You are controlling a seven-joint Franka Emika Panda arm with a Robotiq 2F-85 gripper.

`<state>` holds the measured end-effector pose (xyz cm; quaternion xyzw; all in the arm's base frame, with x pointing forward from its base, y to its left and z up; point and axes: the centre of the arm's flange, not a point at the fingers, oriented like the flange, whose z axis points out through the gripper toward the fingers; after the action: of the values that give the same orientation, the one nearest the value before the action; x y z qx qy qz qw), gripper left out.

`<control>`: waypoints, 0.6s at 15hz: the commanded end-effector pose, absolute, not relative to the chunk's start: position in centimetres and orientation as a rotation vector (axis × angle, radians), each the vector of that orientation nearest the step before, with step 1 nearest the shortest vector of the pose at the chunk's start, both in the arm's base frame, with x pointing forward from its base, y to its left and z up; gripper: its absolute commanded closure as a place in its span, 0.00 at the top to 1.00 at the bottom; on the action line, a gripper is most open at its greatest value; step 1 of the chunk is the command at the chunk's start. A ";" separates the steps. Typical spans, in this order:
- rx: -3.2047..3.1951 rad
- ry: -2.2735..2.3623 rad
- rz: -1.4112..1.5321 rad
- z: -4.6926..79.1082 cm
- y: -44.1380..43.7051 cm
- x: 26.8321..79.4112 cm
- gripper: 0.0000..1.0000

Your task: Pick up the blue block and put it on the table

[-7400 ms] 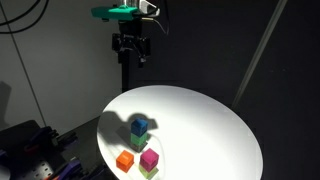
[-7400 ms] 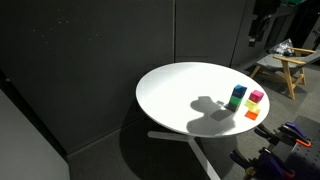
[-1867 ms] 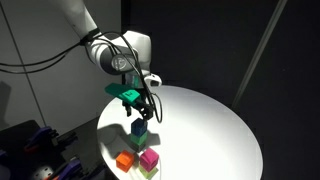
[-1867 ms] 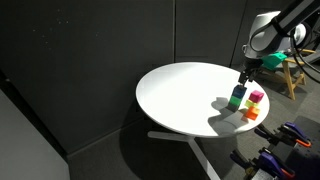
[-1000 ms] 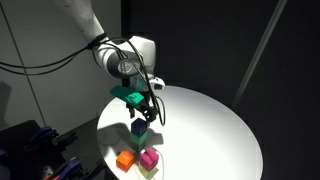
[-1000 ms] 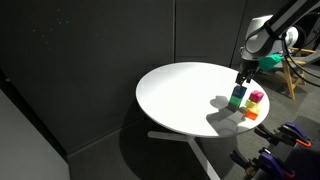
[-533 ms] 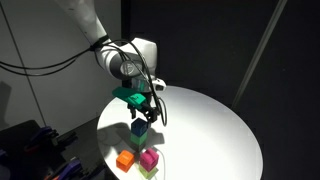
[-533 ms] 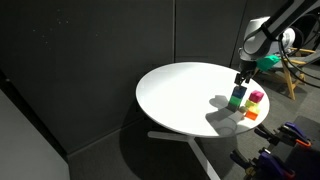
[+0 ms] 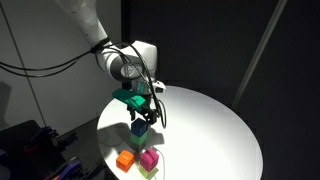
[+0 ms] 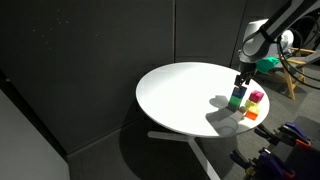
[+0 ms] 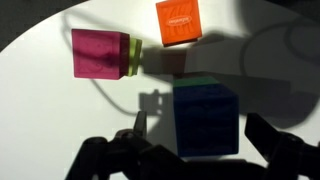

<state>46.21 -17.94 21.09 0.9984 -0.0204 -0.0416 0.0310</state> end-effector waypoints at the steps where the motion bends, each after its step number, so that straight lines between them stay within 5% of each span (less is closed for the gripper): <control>1: 3.071 -0.062 -0.119 20.8 -18.5 46.7 1.00; 9: 3.071 -0.044 -0.100 20.1 -18.6 46.9 1.00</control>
<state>46.39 -18.03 20.35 0.9985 -0.0187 -0.0402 0.0329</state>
